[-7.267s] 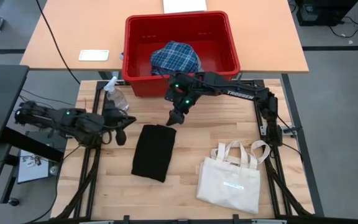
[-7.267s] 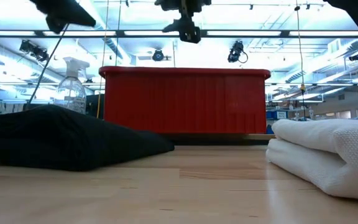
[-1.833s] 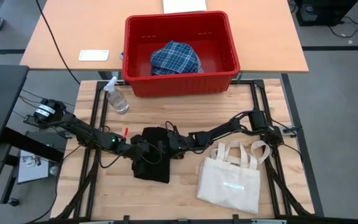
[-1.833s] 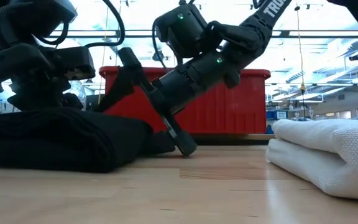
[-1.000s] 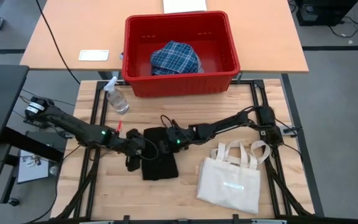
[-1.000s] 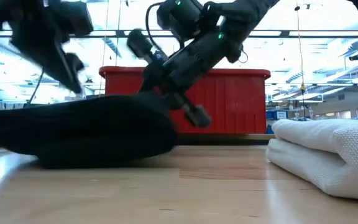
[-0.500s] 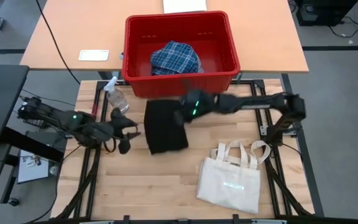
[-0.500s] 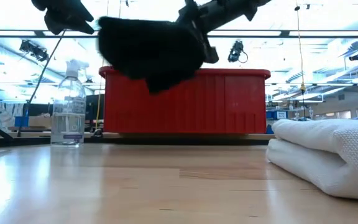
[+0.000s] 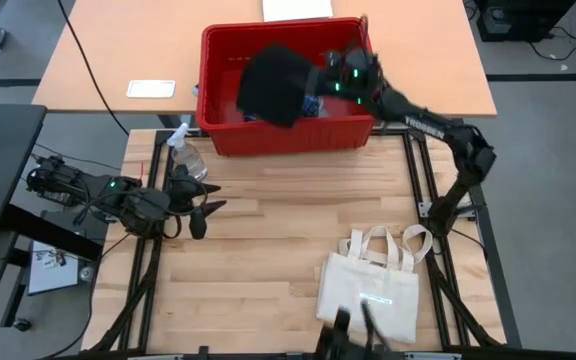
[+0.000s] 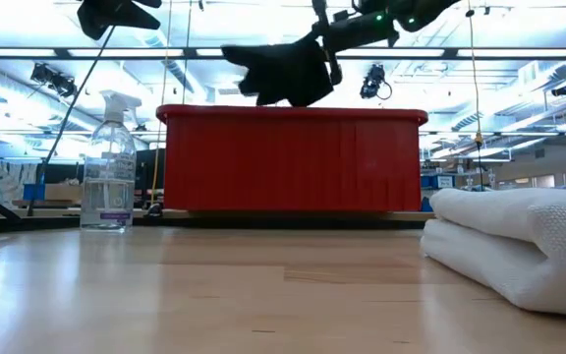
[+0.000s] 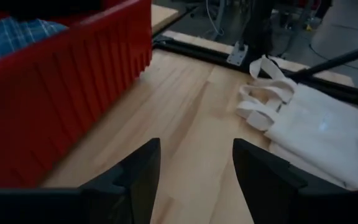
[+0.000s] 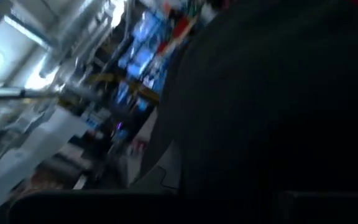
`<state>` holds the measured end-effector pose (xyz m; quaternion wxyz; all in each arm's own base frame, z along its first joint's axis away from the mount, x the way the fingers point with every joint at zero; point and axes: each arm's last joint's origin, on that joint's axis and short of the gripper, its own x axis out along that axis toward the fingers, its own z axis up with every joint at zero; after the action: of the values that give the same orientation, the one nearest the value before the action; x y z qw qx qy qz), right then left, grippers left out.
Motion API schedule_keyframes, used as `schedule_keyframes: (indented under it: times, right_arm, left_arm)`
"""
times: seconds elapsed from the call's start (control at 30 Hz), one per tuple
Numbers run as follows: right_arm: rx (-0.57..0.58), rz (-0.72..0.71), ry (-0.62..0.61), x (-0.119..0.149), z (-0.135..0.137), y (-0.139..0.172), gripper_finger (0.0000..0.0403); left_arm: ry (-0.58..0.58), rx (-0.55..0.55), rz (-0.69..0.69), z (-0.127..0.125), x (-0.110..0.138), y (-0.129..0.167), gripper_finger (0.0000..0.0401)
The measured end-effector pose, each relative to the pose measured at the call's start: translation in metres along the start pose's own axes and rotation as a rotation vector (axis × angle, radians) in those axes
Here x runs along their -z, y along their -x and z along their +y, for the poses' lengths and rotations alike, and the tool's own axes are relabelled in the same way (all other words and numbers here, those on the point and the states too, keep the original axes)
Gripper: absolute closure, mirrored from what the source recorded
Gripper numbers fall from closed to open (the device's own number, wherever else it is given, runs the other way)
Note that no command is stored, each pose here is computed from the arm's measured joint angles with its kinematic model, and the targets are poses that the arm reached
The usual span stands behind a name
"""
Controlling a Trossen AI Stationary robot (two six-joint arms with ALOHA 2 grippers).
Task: Fold laundry
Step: Put the black shirt into the red bin
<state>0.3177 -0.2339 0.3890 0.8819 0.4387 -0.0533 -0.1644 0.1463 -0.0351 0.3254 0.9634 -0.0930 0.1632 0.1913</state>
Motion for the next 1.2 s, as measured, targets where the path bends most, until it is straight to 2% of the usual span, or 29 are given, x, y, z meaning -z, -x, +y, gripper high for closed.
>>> schedule_keyframes:
  times: [0.2,0.3,0.47,0.53,0.63,0.67,0.8,1.0,1.07,1.2]
  right_arm:
    - [-0.059,-0.103,0.104,-0.072,-0.005,-0.019,0.0342]
    - [-0.039,-0.07,0.088,-0.086,-0.023,-0.038,0.0338]
    - [0.091,0.147,-0.068,-0.072,-0.086,-0.073,0.0337]
    - [0.205,0.252,-0.116,-0.057,-0.115,-0.079,0.0336]
    - [0.391,0.356,-0.12,-0.039,-0.149,-0.079,0.0327]
    - [0.419,0.373,-0.118,-0.038,-0.156,-0.078,0.0321]
    - [0.364,0.388,-0.111,-0.044,-0.16,-0.075,0.0279]
    - [0.366,0.365,-0.08,-0.05,-0.148,-0.07,0.021]
    - [0.361,0.374,-0.103,-0.051,-0.143,-0.067,0.0192]
    - [0.439,0.423,-0.175,-0.053,-0.134,-0.048,0.0173]
  left_arm:
    - [-0.02,-0.023,-0.012,0.001,0.0,0.0,0.0196]
    - [-0.02,-0.023,-0.012,0.001,0.0,0.0,0.0196]
    - [-0.02,-0.023,-0.011,0.001,0.0,0.001,0.0196]
    - [-0.005,-0.023,-0.011,0.002,0.0,0.001,0.0196]
    - [0.02,-0.018,-0.007,0.002,0.0,0.002,0.0196]
    - [0.031,-0.009,-0.006,0.002,0.0,0.003,0.0196]
    - [0.044,0.013,0.006,0.002,0.001,0.003,0.0196]
    - [0.041,0.015,0.008,0.002,0.001,0.003,0.0196]
    - [0.044,0.02,0.01,0.002,0.001,0.003,0.0196]
    - [0.08,0.026,0.014,0.001,0.001,0.003,0.0196]
